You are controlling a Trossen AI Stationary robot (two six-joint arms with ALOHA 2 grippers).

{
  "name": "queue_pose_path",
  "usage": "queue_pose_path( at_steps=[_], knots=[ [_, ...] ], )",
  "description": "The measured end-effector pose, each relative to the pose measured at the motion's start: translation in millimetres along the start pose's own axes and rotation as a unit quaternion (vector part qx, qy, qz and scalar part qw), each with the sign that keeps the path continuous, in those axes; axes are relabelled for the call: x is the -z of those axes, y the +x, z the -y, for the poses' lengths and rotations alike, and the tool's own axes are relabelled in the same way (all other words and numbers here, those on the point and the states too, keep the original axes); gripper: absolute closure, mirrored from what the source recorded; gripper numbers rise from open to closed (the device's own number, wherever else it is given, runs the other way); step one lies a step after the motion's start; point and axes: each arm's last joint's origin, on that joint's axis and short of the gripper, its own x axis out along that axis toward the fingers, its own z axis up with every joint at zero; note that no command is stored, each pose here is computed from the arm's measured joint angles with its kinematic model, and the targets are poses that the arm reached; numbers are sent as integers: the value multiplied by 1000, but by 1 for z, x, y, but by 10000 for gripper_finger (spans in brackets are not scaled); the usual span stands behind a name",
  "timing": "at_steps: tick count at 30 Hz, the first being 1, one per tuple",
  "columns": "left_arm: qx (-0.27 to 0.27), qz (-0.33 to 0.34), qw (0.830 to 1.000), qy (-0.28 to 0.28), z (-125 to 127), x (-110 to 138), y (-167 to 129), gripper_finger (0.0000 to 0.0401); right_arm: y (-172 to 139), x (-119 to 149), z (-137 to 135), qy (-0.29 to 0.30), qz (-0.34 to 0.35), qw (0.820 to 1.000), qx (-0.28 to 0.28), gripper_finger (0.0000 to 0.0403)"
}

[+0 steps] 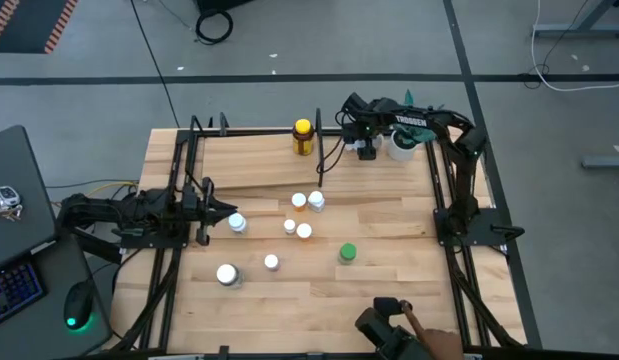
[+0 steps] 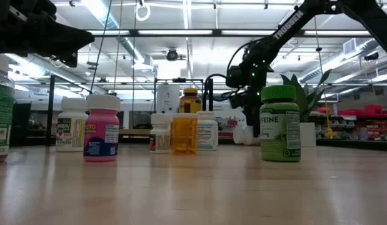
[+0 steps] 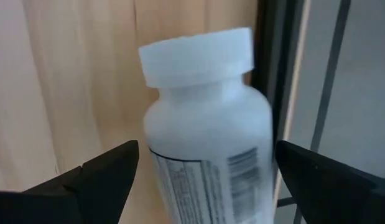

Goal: Pick and place medicine bottles onto shelf by color
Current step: Put the white and purple pill bottle on the shelf

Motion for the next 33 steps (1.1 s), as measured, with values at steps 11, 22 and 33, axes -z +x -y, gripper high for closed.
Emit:
queue_pose_path(
  at_steps=[11,22,33],
  knots=[
    [0,1,1000,2,0,0,0,358,8,4,-5,-5,-19,999,-39,85],
    [0,7,1000,1,0,-1,0,359,-21,-2,-32,14,-47,996,-74,103],
    [-42,12,999,-13,-2,-13,1,355,-103,-18,-90,3,32,994,-106,103]
  ],
)
